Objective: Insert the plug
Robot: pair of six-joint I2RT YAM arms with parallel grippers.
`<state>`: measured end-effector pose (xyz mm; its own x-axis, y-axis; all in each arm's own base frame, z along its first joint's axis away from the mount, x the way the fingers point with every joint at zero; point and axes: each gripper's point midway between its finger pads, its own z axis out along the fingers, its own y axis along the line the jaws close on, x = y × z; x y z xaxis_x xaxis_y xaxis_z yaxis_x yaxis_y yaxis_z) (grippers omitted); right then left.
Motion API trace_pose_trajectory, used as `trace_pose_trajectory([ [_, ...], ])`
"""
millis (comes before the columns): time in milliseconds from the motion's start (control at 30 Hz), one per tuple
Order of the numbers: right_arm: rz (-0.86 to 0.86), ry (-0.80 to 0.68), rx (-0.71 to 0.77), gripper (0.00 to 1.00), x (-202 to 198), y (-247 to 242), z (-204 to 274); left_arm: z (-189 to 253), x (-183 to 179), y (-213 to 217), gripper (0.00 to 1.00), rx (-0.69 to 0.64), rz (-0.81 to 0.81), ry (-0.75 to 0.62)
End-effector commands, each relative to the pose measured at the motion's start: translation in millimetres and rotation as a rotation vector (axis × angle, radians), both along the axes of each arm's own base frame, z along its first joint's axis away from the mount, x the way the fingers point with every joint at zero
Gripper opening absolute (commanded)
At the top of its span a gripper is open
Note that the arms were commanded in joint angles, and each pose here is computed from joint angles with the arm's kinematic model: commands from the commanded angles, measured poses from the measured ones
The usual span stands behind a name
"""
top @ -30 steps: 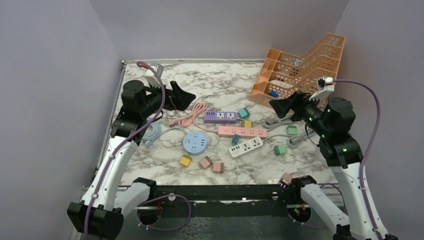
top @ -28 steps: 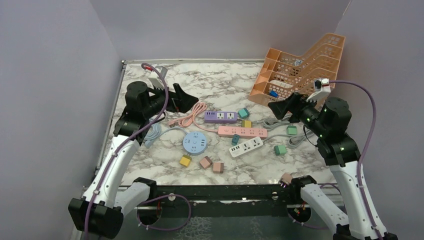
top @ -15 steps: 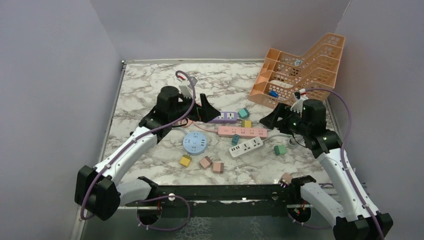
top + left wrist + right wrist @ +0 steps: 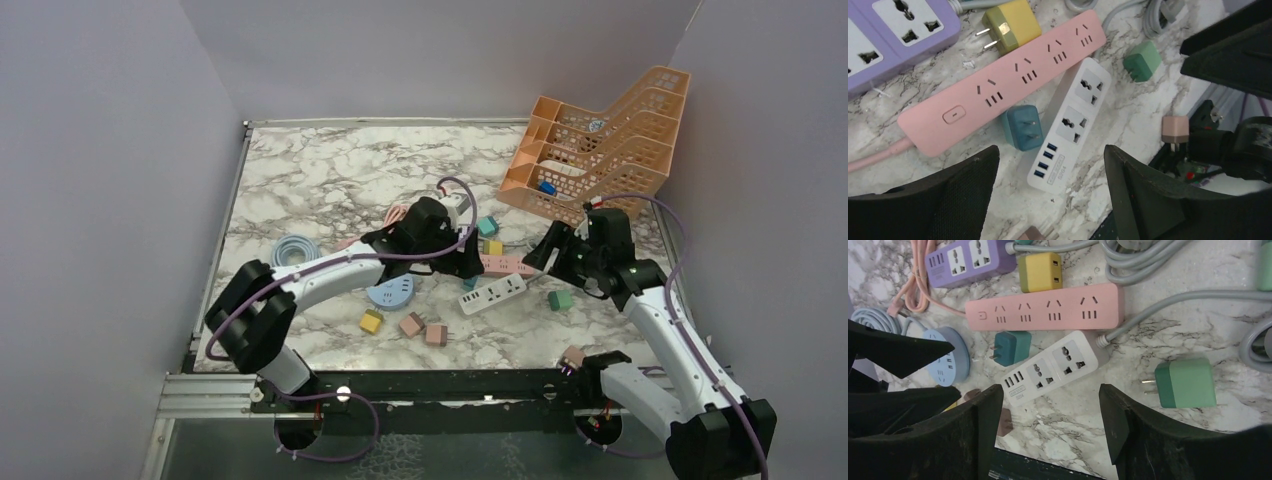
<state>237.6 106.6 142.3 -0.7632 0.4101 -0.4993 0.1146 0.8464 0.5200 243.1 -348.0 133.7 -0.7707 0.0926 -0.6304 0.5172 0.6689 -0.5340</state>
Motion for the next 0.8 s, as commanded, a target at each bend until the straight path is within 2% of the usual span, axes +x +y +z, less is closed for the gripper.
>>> trace_pose_trajectory([
  [0, -0.056, 0.004, 0.002, 0.7, 6.0, -4.9, -7.3, -21.9, 12.9, -10.7, 0.77, 0.134, -0.003, -0.033],
  [233, -0.059, 0.027, 0.011, 0.69, 4.0, -3.6, -18.4, -67.0, 20.0, -14.5, 0.65, 0.273, 0.022, 0.054],
  [500, -0.065, 0.041, 0.022, 0.69, 4.1, -2.2, -23.6, -80.0, 6.1, -20.5, 0.57, 0.28, -0.034, 0.104],
  [767, -0.053, 0.039, 0.02, 0.69, 3.7, -1.4, -24.0, -85.0, 9.7, -19.9, 0.36, 0.307, -0.038, 0.084],
])
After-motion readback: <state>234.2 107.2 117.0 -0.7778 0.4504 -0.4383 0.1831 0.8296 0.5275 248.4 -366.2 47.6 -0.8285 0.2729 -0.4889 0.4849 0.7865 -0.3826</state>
